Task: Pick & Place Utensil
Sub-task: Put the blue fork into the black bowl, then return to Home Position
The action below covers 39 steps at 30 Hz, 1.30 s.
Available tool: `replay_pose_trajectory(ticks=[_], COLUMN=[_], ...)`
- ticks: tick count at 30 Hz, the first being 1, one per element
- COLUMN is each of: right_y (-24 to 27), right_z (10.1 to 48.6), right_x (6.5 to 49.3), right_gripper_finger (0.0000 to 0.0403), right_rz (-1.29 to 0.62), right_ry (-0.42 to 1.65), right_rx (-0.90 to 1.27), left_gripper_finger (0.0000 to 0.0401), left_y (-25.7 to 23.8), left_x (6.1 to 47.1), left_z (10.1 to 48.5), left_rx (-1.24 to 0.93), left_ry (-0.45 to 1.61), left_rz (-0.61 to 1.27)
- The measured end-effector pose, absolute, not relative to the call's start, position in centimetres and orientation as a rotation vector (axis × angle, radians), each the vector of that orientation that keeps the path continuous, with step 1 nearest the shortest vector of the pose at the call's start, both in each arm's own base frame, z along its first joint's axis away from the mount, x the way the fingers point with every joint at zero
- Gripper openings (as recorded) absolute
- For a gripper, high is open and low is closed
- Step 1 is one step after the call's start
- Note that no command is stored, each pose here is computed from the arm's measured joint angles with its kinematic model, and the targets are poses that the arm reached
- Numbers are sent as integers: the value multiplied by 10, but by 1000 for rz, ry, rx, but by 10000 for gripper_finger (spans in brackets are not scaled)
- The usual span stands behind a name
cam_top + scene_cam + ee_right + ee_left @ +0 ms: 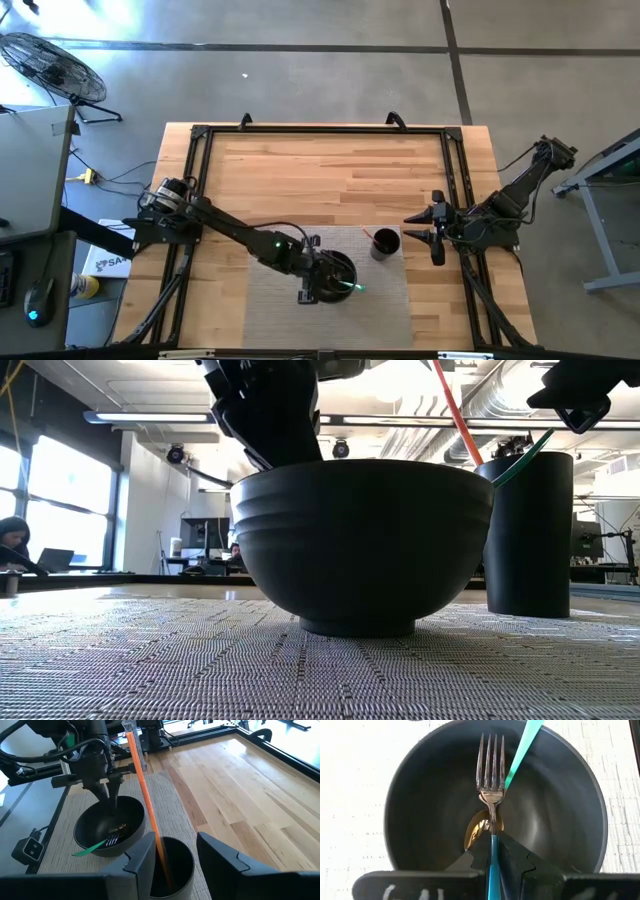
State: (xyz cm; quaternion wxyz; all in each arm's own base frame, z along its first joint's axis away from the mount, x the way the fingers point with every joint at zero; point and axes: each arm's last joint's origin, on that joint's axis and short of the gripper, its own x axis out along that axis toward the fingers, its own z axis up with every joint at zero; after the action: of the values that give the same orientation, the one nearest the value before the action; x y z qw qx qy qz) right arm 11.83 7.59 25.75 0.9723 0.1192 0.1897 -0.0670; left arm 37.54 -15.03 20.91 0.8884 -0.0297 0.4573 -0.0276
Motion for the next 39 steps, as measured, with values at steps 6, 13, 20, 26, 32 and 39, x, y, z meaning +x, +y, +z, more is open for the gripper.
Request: replay_pose_trajectory(ticks=[6, 13, 20, 26, 32, 39], right_y=[76, 76, 77, 76, 76, 78], right_z=[258, 257, 257, 257, 255, 246], right_x=[118, 118, 118, 118, 120, 129], right_gripper_finger=[138, 138, 138, 138, 138, 136], right_rz=[-135, -125, -108, -110, -178, -228], right_ry=[383, 388, 396, 392, 386, 434], right_rx=[241, 243, 220, 170, 93, -97], left_gripper_finger=[63, 139, 149, 149, 149, 150], left_y=[-150, -151, -143, -128, -88, -46], left_x=[376, 378, 370, 348, 336, 329], left_z=[209, 211, 235, 246, 220, 200], left_rx=[-62, -62, -6, 59, 1, -54], left_ry=[946, 906, 821, 873, 891, 844], left_rz=[-54, -46, 84, 142, 216, 282])
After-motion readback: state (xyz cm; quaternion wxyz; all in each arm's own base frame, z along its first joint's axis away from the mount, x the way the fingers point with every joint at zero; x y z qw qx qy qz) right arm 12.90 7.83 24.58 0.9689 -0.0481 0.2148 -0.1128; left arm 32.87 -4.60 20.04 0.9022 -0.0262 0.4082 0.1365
